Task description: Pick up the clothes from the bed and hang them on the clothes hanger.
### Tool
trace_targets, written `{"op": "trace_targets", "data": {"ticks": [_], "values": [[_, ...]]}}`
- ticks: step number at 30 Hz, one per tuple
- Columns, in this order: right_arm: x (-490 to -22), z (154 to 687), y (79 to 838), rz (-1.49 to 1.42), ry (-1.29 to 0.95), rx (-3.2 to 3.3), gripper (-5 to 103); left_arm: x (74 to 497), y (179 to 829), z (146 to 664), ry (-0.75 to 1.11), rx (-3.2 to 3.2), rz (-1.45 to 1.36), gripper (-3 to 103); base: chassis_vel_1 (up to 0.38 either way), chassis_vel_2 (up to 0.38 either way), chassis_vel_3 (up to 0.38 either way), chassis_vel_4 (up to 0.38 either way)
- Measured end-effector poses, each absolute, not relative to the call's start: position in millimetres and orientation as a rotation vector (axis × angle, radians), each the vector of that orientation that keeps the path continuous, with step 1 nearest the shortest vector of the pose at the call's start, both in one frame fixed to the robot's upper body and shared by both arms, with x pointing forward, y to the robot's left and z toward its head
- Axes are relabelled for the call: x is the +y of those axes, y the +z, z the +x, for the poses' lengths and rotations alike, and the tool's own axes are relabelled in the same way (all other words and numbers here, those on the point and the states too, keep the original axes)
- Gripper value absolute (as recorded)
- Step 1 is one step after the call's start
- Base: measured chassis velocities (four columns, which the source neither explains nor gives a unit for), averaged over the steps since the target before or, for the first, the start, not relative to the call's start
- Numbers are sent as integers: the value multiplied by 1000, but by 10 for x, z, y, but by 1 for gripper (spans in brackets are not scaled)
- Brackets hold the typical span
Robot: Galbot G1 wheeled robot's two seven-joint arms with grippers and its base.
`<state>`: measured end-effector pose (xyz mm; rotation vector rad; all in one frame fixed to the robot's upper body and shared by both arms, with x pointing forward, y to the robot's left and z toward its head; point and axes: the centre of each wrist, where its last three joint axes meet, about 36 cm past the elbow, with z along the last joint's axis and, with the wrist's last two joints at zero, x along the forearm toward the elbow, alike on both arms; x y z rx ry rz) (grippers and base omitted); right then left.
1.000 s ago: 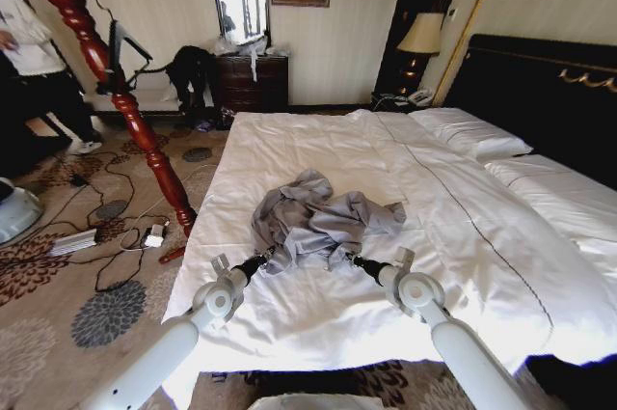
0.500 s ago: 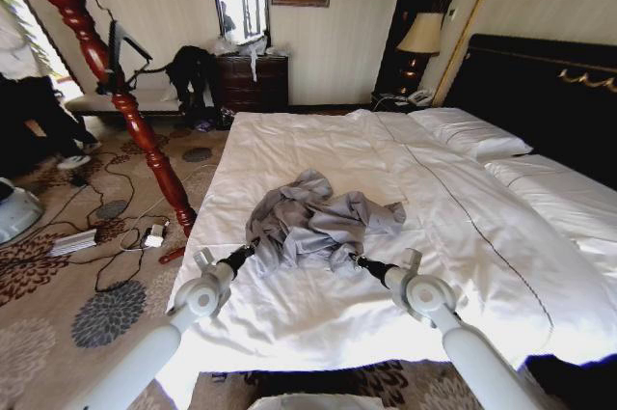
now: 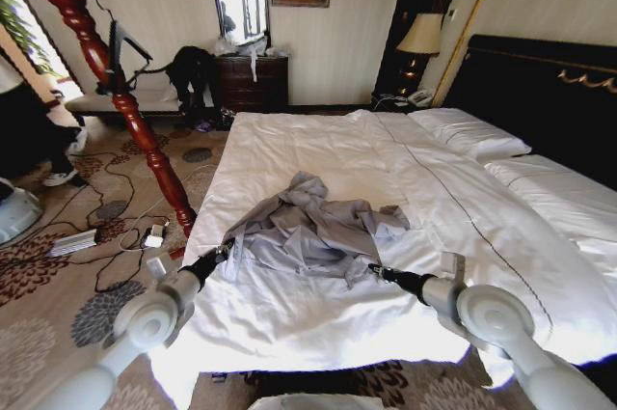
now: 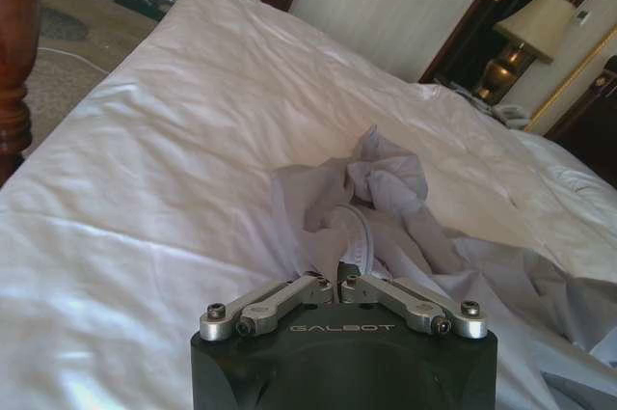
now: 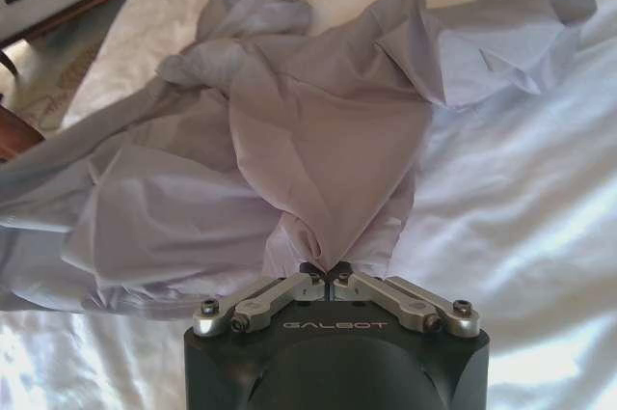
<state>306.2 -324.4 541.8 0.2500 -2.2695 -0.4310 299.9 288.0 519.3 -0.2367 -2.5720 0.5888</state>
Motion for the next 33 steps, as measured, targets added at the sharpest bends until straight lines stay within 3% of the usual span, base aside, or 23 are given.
{"op": "trace_targets", "data": {"ticks": [20, 33], "values": [[-3179, 2082, 5327, -17, 6, -2207, 0, 2669, 5050, 2012, 479, -2291, 88, 0, 0, 0, 0, 0], [-3289, 1815, 5255, -165, 223, -2134, 0, 2754, 5026, 1913, 432, -2229, 267, 0, 0, 0, 0, 0]]}}
